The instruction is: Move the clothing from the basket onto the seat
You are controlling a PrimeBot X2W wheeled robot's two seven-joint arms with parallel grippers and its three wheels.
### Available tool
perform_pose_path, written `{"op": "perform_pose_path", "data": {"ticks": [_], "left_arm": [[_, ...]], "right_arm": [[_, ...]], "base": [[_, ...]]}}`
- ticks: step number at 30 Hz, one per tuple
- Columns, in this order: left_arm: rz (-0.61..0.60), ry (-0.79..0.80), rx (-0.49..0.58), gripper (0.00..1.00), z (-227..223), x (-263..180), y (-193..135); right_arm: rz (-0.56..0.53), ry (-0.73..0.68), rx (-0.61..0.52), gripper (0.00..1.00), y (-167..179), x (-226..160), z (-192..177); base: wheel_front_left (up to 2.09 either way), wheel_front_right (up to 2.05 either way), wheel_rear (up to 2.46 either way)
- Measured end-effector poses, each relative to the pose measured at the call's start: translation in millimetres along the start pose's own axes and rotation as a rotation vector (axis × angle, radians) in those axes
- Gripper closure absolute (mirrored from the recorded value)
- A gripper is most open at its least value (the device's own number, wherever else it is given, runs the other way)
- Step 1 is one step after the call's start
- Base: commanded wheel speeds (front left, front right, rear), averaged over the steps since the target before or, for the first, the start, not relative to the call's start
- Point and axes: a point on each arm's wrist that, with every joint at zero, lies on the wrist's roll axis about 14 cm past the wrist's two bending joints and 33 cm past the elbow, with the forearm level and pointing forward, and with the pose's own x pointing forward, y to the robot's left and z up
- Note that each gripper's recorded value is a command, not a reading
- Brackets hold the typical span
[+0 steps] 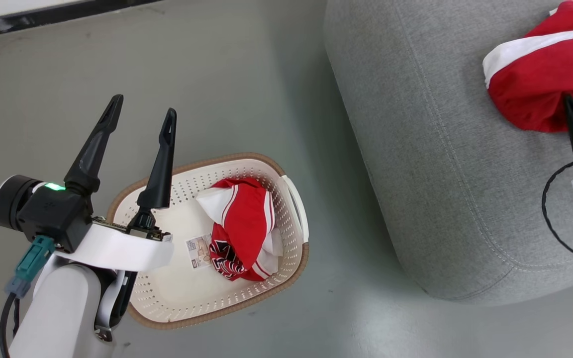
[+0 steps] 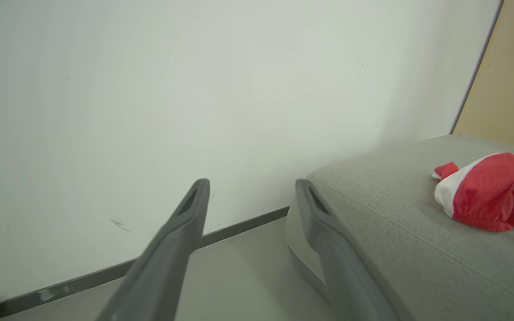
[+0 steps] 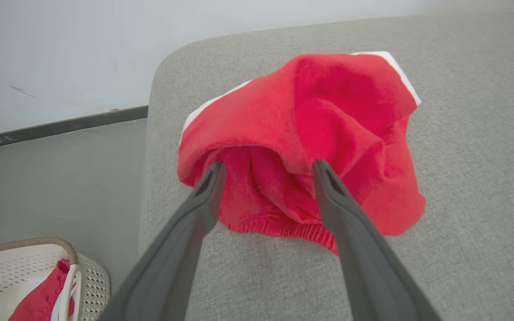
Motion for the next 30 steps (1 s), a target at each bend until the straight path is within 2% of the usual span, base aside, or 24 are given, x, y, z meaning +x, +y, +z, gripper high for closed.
{"op": "perform_pose_path", "data": {"ticks": [10,22,30], "left_arm": [[0.035,-0.034,-0.003,0.00,15,0,4],[0.157,-0.033,0.069,0.00,31,-24,31],[0.249,-0.012,0.103,0.00,36,-53,47]], "right_arm": [[0.093,-0.050,0.039,0.00,23,-20,7],[0.204,-0.273,0.051,0.00,57,-35,64],[0.270,-0.363,0.066,0.00,86,-47,71]], "base": [[0.00,0.00,0.00],[0.00,0.00,0.00],[0.00,0.00,0.00]]}}
